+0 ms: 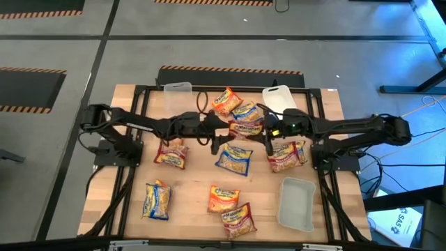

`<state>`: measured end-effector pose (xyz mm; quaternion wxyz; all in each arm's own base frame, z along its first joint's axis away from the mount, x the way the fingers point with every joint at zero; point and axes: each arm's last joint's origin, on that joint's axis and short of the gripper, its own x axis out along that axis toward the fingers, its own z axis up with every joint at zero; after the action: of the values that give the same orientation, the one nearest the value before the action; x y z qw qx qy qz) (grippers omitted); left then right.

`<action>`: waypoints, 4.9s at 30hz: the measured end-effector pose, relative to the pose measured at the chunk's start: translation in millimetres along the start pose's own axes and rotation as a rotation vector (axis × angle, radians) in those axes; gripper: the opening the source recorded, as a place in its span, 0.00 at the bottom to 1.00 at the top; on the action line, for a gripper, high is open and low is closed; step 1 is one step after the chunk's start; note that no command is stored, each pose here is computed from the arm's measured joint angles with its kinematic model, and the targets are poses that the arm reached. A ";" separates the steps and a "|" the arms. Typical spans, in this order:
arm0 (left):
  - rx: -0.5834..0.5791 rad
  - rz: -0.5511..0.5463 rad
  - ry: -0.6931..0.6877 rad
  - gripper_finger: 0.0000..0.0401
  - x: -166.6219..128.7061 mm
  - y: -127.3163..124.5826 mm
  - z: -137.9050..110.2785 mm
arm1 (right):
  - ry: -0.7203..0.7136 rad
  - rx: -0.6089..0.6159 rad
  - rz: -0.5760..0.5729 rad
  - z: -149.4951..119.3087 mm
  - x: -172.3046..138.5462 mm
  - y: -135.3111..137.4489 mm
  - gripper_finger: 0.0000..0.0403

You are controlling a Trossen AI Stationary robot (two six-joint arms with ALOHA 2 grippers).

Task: Sort Maruchan noodles
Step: Put the top center red noodle pack into the white bin

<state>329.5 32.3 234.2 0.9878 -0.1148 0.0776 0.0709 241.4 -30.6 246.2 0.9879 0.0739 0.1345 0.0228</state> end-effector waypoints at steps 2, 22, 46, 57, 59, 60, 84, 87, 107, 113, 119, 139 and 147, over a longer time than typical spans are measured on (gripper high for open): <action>-0.001 0.004 0.013 0.63 6.6 0.7 -4.1 | 0.010 0.001 0.024 -3.2 5.2 -0.7 0.28; 0.026 -0.082 0.018 0.46 15.8 -1.9 0.0 | -0.044 -0.014 0.045 -4.3 17.8 -3.3 0.32; 0.190 -0.058 0.065 0.30 13.1 -1.8 -1.6 | 0.005 -0.147 -0.159 12.2 -48.0 6.8 0.67; 0.355 -0.077 0.092 0.29 12.6 -7.4 -6.1 | 0.063 -0.147 -0.087 66.4 -30.9 10.8 0.67; 0.355 -0.077 0.092 0.29 12.6 -7.4 -6.0 | 0.154 -0.134 -0.080 75.1 -16.3 8.8 0.67; 0.355 -0.078 0.093 0.29 12.6 -7.4 -6.2 | 0.200 -0.125 -0.069 79.2 -8.3 7.8 0.67; 0.350 0.018 0.156 0.30 11.6 -3.2 -12.2 | 0.574 -0.128 0.036 115.2 56.7 0.2 0.67; 0.348 -0.001 0.147 0.30 11.7 -4.0 -11.4 | 0.634 -0.113 0.037 103.6 68.0 -3.4 0.67; 0.320 0.041 0.144 0.34 11.7 -2.9 -11.1 | 0.719 -0.167 0.029 89.1 79.1 -8.6 0.22; 0.321 0.053 0.134 0.40 1.8 -4.8 0.6 | 0.724 -0.189 0.016 95.5 65.6 -5.7 0.22; 0.324 0.059 0.171 0.40 -20.0 -7.0 15.4 | 0.769 -0.216 -0.059 102.0 42.8 -8.8 0.22; 0.209 0.090 0.365 0.40 -38.5 1.2 -18.4 | 0.981 -0.115 -0.518 82.2 -55.8 -156.7 0.23; 0.206 0.084 0.328 0.40 -37.5 0.9 -17.0 | 0.916 -0.148 -0.474 39.0 -57.0 -191.4 0.23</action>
<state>290.4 24.5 224.0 0.9646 -0.0195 0.2491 0.0842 201.9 -228.9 269.2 0.8085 -0.0461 0.5638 -0.1619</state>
